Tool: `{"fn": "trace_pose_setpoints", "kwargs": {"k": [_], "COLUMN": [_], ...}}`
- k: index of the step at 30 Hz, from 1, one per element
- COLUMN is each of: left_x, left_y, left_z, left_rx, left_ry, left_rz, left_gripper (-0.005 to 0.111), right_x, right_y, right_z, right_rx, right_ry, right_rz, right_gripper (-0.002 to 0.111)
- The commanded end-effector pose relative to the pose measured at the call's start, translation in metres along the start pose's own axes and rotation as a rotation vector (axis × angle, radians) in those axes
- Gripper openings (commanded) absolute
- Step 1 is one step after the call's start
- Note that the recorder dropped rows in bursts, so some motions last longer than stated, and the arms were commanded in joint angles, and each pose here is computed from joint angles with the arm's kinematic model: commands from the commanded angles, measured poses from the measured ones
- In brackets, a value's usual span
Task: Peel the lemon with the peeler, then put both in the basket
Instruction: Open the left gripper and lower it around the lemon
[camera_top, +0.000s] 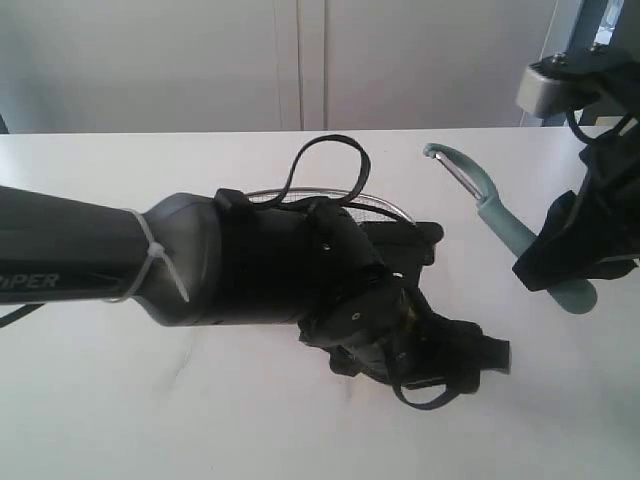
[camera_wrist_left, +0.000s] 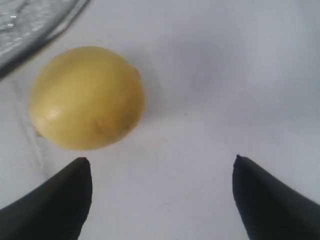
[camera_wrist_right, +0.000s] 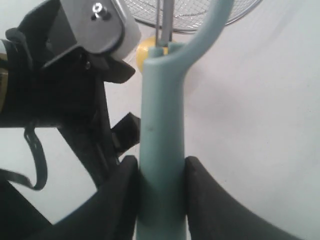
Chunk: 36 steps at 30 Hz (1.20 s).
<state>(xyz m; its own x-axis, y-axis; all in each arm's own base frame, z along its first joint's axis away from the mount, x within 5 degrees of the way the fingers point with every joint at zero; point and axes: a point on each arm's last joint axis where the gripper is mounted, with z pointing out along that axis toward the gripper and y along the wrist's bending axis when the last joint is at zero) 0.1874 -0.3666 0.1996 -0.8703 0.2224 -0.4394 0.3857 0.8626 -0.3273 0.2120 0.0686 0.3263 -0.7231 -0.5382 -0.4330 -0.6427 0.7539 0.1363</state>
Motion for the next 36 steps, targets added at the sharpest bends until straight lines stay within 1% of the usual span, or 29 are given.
{"fn": "trace_pose_setpoints", "kwargs": {"k": [1,3,4,5,9,12,14,17,19,23,25,31,36], "left_x": [-0.002,0.001,0.002,0.004,0.001,0.0,0.003,0.006,0.007,0.011,0.012,0.015,0.011], "left_y": [0.005,0.006,0.004,-0.002,-0.008,-0.009,-0.01,-0.011,-0.012,-0.009,-0.008,-0.005,-0.005], "left_z": [-0.008,-0.013,-0.013,-0.013,-0.013,-0.013,-0.014,-0.013,-0.011,-0.001,0.006,0.017,0.016], "left_rx": [-0.148,-0.237,-0.234,-0.205,-0.142,-0.137,-0.144,-0.153,-0.153,-0.168,-0.172,-0.2,-0.195], "left_ry": [-0.108,-0.158,-0.17,-0.185,-0.222,-0.236,-0.233,-0.229,-0.227,-0.221,-0.219,-0.23,-0.275], "left_rz": [-0.022,-0.065,-0.049,-0.049,-0.068,-0.091,-0.086,-0.091,-0.097,-0.171,-0.189,-0.208,-0.211], "left_gripper": [0.079,0.079,0.079,0.079,0.079,0.08,0.085,0.099,0.106,0.105,0.105,0.105,0.105], "right_x": [0.001,0.001,0.001,0.001,0.001,0.001,0.001,0.001,0.001,0.001,0.001,0.001,0.001], "right_y": [-0.001,-0.001,-0.001,-0.001,-0.001,-0.001,-0.001,-0.001,-0.001,-0.001,-0.001,-0.001,-0.001], "right_z": [-0.001,-0.001,-0.001,-0.001,-0.001,-0.001,-0.001,-0.001,-0.001,-0.001,-0.001,-0.001,-0.001], "right_rx": [0.005,0.005,0.005,0.005,0.005,0.005,0.005,0.005,0.005,0.005,0.005,0.005,0.005], "right_ry": [-0.014,-0.014,-0.014,-0.014,-0.014,-0.014,-0.014,-0.014,-0.014,-0.014,-0.014,-0.014,-0.014], "right_rz": [0.018,0.018,0.018,0.018,0.018,0.018,0.018,0.018,0.018,0.018,0.018,0.018,0.018], "right_gripper": [0.0,0.0,0.0,0.0,0.0,0.0,0.0,0.0,0.0,0.0,0.0,0.0,0.0]}}
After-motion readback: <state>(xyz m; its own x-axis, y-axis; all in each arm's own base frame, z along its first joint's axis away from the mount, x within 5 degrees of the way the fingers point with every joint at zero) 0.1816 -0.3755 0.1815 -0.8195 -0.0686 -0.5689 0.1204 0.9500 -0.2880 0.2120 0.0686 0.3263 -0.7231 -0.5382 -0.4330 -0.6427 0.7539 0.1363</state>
